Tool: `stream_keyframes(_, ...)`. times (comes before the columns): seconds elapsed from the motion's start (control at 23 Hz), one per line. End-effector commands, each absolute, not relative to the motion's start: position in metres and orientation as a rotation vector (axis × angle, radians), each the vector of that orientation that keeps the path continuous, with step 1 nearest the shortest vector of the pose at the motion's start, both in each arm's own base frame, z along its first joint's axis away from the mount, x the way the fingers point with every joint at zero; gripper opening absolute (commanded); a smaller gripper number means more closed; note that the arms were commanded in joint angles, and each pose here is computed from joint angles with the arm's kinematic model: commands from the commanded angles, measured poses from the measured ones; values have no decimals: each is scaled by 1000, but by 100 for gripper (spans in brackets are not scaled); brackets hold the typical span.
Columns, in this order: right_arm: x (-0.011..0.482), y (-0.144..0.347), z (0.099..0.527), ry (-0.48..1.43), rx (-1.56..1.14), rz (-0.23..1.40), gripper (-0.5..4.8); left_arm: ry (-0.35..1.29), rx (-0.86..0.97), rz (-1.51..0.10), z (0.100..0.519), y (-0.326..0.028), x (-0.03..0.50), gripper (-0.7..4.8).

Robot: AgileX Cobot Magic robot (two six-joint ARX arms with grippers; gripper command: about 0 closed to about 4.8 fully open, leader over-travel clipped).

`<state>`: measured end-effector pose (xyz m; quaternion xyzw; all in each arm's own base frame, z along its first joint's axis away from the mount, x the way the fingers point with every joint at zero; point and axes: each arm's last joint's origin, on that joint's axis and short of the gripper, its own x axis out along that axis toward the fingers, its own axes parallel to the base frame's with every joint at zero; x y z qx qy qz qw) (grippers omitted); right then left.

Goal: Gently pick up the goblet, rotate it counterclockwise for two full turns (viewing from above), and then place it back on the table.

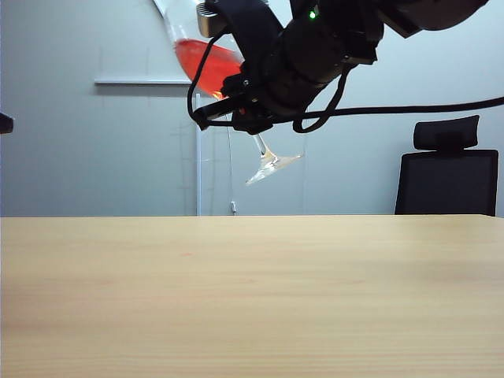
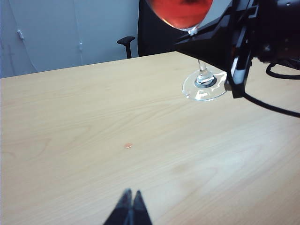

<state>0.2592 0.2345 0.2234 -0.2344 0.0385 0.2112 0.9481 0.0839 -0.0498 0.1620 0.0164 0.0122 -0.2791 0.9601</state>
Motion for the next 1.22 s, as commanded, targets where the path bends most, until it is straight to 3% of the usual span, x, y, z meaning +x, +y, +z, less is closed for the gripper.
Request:
stream_keyframes(0.04,261,232,235,22,-451,383,-6,11,30,-568,164,-50,84,-5)
stream_keyframes(0.69,233,210,204,-93,64,550,-6,11,30,-568,164,-50,84,-5)
stream_keyframes(1.22,241,179,188,-11,371,531,-6,11,30,-568,164,-50,84,-5)
